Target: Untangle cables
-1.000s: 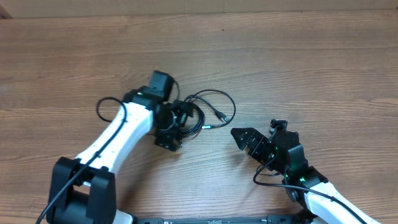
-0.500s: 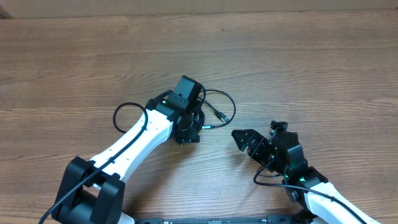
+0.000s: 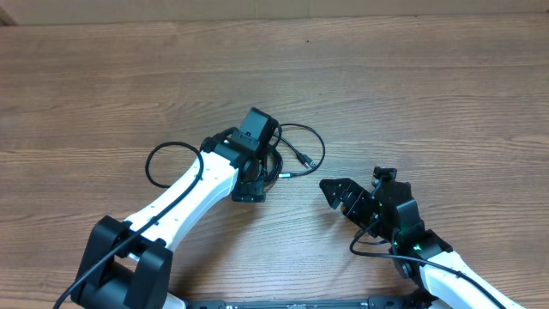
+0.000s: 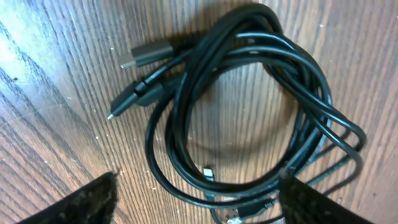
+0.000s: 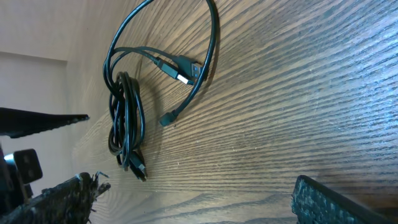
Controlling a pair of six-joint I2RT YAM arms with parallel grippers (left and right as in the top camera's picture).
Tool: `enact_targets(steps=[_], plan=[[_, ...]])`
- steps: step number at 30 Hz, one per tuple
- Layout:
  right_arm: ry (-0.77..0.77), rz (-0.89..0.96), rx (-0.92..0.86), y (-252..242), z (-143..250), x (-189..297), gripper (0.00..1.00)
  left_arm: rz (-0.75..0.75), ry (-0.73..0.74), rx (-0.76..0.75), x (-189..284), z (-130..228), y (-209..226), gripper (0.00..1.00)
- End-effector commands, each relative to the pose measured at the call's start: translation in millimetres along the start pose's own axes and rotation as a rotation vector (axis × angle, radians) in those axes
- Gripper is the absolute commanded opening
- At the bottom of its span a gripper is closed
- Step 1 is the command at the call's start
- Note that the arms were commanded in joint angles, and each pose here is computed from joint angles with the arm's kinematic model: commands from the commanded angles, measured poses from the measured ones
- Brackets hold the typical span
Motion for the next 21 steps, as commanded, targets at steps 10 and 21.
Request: enact_targets(steps=[10,21], plan=[[-0.024,-0.001,0.014,2,-5,1,1.0,-0.147,0.004,0.036,-57,4,18,0.63],[-0.023,0.002,0.013,1,-4,1,1.0,-0.186,-0.004,-0.152,-69,-2,20,0.04]])
Point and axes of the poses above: each gripper's point midway between its finger pads, its own x axis back along the fingers, its own y axis along the line the jaws close on, z = x × y, the point moved 4 cm from there along x, back along the fingers, and after that the axes turned 7 degrees about x, right-handed, at the moved point
